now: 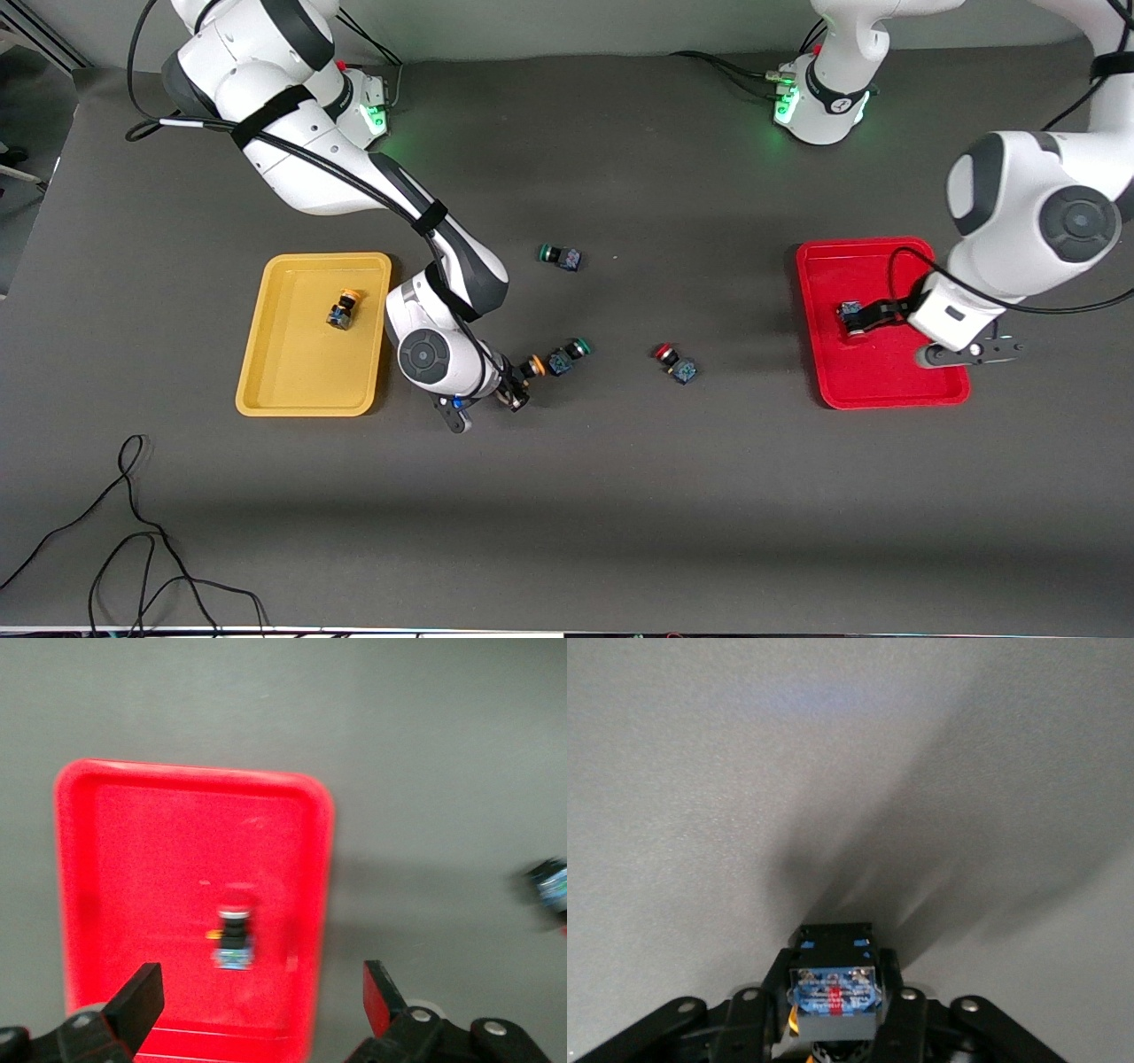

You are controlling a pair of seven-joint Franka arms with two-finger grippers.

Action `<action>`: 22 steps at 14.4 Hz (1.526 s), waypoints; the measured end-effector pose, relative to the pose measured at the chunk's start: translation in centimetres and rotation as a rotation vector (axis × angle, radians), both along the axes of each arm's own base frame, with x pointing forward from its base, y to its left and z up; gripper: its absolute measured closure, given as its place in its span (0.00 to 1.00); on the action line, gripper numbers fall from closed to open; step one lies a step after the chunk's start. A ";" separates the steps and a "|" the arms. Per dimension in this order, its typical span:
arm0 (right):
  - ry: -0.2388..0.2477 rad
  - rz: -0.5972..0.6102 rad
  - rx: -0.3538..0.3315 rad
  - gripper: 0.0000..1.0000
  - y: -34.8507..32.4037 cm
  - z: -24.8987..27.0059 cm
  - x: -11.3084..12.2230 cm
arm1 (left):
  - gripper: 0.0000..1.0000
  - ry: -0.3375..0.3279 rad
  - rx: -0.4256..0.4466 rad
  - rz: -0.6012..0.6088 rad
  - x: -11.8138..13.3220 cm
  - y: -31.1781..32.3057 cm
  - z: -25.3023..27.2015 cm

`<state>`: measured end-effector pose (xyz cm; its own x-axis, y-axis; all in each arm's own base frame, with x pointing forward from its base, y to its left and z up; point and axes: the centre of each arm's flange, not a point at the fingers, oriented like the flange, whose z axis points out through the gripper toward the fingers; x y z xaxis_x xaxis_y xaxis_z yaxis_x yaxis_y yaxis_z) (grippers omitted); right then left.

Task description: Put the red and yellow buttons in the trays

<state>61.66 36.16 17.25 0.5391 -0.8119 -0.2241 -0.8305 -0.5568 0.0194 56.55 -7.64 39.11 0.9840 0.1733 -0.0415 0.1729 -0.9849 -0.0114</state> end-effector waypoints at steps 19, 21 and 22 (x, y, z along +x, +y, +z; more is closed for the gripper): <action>-0.005 0.810 -0.135 0.59 -34.0 8.0 -2.4 | 0.05 0.023 -0.021 0.445 -1.0 -26.6 -20.5; -0.013 0.819 -0.137 0.45 -33.5 8.3 -2.3 | 0.12 0.022 -0.020 0.443 -0.9 -26.6 -20.5; -0.025 0.821 -0.139 0.36 -33.3 8.9 -2.2 | 0.23 0.019 -0.020 0.442 -0.8 -26.7 -20.5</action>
<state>59.49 2.84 26.18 0.9752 -0.1782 -0.1310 -0.1628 -0.9793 0.1199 55.71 -34.31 18.62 0.8143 0.5766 -0.0671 0.5779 -0.8161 -0.0003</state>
